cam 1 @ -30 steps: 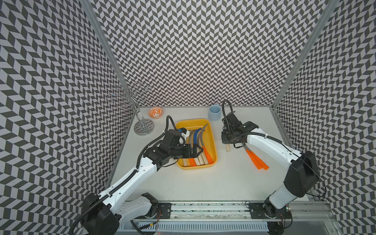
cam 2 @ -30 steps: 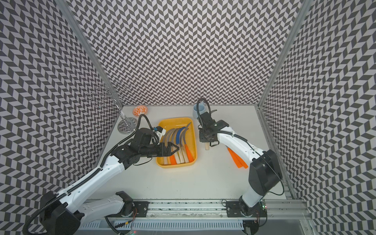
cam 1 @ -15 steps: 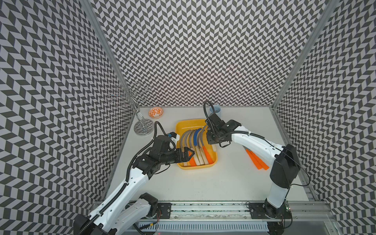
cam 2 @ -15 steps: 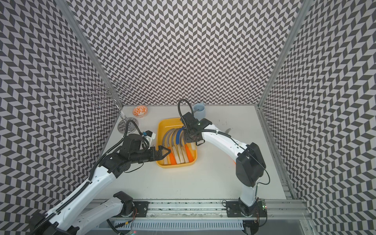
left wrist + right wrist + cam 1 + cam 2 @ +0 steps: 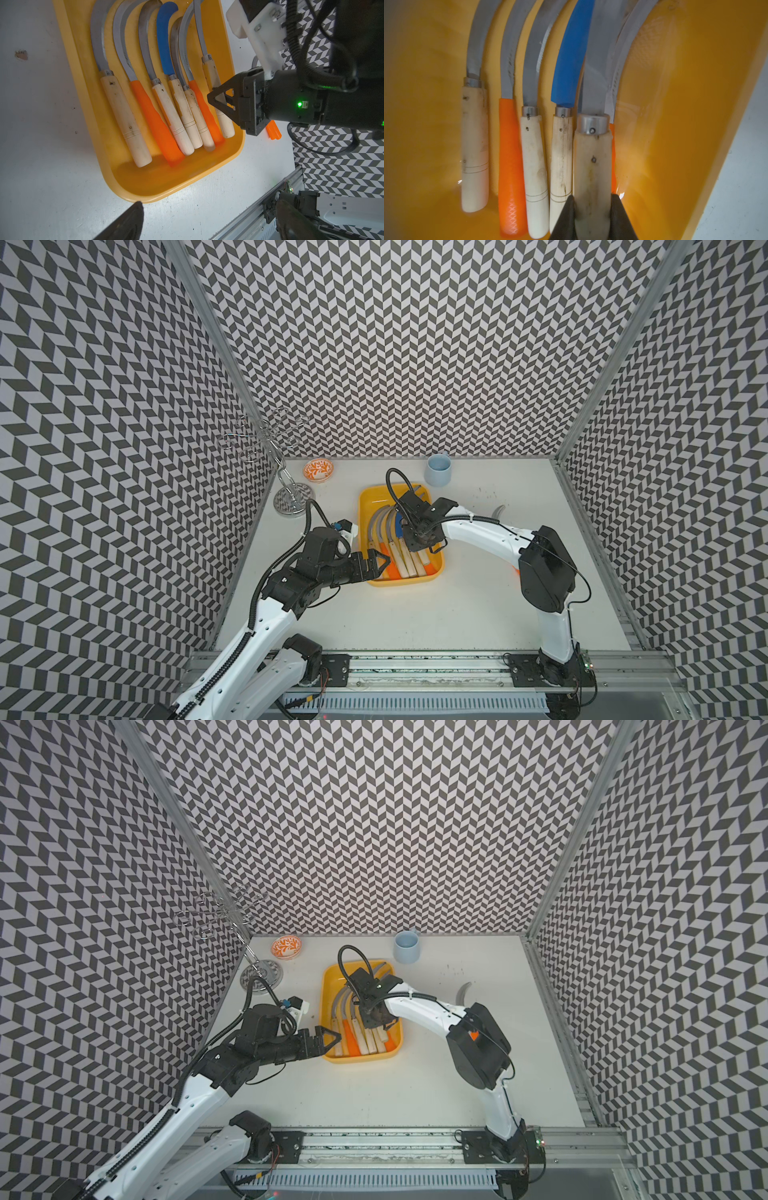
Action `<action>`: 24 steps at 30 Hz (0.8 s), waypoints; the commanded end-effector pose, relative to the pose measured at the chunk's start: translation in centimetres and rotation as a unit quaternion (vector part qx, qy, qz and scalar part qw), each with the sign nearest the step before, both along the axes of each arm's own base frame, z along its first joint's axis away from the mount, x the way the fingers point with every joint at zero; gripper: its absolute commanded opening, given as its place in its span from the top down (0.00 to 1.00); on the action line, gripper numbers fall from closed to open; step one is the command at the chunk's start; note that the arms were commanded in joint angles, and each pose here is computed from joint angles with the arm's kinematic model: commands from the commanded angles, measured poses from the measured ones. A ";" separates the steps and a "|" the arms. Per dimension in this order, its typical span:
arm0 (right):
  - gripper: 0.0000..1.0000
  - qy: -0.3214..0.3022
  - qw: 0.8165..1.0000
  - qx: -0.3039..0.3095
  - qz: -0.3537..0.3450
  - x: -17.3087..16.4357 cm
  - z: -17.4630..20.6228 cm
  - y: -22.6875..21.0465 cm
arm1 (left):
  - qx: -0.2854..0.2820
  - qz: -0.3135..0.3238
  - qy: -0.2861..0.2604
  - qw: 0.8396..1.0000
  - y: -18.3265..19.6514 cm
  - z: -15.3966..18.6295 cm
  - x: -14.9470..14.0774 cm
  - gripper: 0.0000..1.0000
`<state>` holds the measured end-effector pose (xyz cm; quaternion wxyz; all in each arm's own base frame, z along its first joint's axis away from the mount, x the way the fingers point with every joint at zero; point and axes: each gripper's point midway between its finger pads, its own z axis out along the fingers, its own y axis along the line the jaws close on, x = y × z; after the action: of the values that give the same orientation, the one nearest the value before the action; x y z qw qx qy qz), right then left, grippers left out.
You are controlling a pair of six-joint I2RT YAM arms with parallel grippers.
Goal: Put small sickles into storage boxes
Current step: Place the sickle in the storage box.
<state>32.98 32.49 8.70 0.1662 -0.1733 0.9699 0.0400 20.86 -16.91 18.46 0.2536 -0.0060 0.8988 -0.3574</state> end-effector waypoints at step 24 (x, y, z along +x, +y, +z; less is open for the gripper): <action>0.66 -0.010 0.999 -0.047 -0.016 2.4 -3.3 -2.7 | 0.001 0.000 0.018 1.000 0.1 -1.1 -0.3 0.00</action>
<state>34.61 30.41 5.28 0.1627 -0.1766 0.9708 -0.0010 20.49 -16.81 17.32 0.2369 -0.0105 0.9045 -0.3544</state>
